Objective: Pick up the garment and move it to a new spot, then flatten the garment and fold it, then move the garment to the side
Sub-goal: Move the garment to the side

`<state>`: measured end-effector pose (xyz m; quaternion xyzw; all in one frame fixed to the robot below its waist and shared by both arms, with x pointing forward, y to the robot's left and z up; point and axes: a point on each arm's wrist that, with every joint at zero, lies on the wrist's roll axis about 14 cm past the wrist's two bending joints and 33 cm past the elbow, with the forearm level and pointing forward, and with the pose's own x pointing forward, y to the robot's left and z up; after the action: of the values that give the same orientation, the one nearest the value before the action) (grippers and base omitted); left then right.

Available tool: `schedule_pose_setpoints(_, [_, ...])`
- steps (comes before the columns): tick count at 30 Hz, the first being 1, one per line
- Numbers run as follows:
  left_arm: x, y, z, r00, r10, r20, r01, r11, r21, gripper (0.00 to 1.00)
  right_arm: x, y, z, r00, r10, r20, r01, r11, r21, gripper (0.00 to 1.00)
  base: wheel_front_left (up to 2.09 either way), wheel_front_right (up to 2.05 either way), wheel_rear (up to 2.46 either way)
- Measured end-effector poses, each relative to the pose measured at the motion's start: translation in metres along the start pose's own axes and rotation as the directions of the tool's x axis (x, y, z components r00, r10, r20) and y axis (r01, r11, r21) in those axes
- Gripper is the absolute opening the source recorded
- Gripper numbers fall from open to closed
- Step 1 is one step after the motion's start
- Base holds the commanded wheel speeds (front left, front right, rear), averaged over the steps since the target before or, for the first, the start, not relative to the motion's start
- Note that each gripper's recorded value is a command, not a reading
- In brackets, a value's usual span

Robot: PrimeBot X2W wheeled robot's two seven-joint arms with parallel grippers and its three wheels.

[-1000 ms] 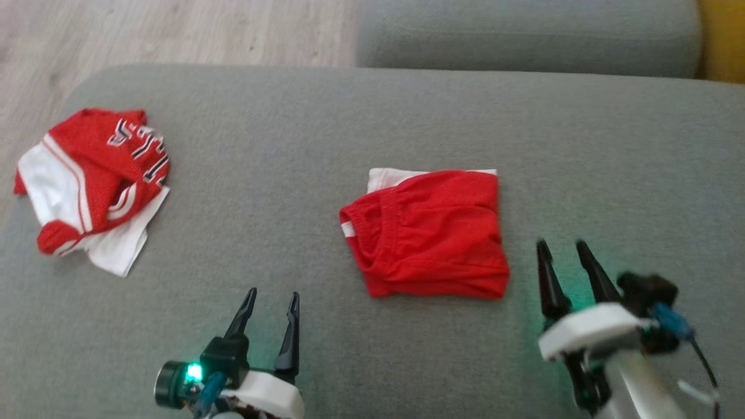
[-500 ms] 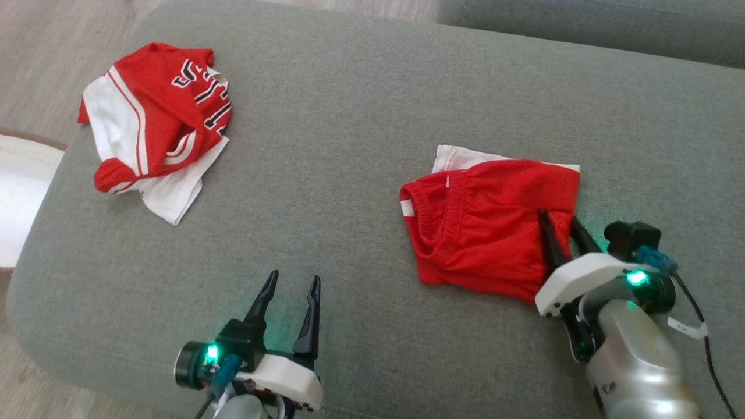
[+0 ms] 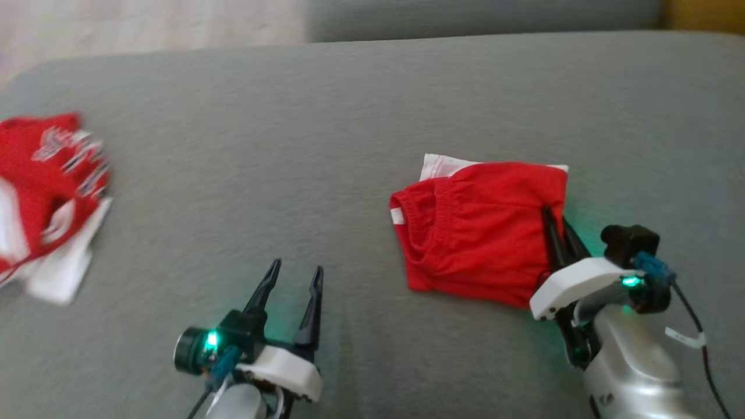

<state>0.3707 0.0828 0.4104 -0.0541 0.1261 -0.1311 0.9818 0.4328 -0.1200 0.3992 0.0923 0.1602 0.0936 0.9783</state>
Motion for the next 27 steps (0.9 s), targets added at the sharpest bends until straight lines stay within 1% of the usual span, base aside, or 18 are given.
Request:
schedule_pose_setpoints(2, [0.013,-0.023,0.007,0.997,-0.082,0.013,0.082,0.997,0.013,1.0,-0.015,-0.016,0.0,0.999,-0.045,0.013,0.045,0.999,0.017,0.0,0.0,0.0,0.0])
schedule_pose_setpoints(5, [0.03,-0.059,0.016,0.98,-0.197,0.033,0.196,0.98,0.032,1.0,-0.04,-0.039,-0.003,0.993,-0.111,0.024,0.11,0.993,0.038,0.0,0.0,0.0,0.0])
schedule_pose_setpoints(10, [0.042,-0.121,0.013,0.926,-0.378,0.014,0.376,0.925,0.053,1.0,-0.081,-0.075,-0.005,0.971,-0.235,0.045,0.231,0.969,0.083,0.0,0.0,0.0,0.0])
schedule_pose_setpoints(14, [0.043,-0.158,0.006,0.877,-0.48,-0.01,0.48,0.875,0.059,1.0,-0.11,-0.099,-0.005,0.943,-0.326,0.062,0.317,0.941,0.123,0.0,0.0,0.0,0.0])
schedule_pose_setpoints(16, [0.043,-0.171,0.003,0.857,-0.514,-0.02,0.515,0.855,0.058,1.0,-0.12,-0.11,-0.002,0.928,-0.366,0.077,0.354,0.926,0.133,0.0,0.0,0.0,0.0])
schedule_pose_setpoints(18, [0.043,-0.179,-0.001,0.844,-0.536,-0.03,0.537,0.842,0.053,1.0,-0.127,-0.119,-0.002,0.915,-0.396,0.076,0.385,0.914,0.13,0.0,0.0,0.0,0.0])
schedule_pose_setpoints(22, [0.045,-0.178,-0.013,0.84,-0.539,-0.061,0.542,0.839,0.051,1.0,-0.121,-0.13,-0.001,0.911,-0.409,0.057,0.406,0.912,0.055,0.0,0.0,0.0,0.0])
schedule_pose_setpoints(23, [0.045,-0.176,-0.013,0.842,-0.536,-0.063,0.539,0.841,0.052,1.0,-0.116,-0.133,0.005,0.911,-0.406,0.067,0.405,0.914,0.037,0.0,0.0,0.0,0.0])
schedule_pose_setpoints(24, [0.045,-0.171,-0.016,0.848,-0.525,-0.068,0.529,0.847,0.049,1.0,-0.103,-0.138,0.022,0.917,-0.389,0.087,0.392,0.92,-0.024,0.0,0.0,0.0,0.0])
schedule_pose_setpoints(25, [0.045,-0.168,-0.018,0.853,-0.518,-0.073,0.521,0.852,0.048,1.0,-0.097,-0.143,0.031,0.919,-0.382,0.098,0.389,0.919,-0.057,0.0,0.0,0.0,0.0])
schedule_pose_setpoints(26, [0.045,-0.164,-0.02,0.858,-0.508,-0.077,0.512,0.857,0.051,1.0,-0.091,-0.148,0.04,0.92,-0.377,0.107,0.387,0.917,-0.095,0.0,0.0,0.0,0.0])
schedule_pose_setpoints(27, [0.046,-0.155,-0.023,0.869,-0.488,-0.084,0.493,0.868,0.055,1.0,-0.081,-0.162,0.06,0.919,-0.376,0.12,0.392,0.906,-0.158,0.0,0.0,0.0,0.0])
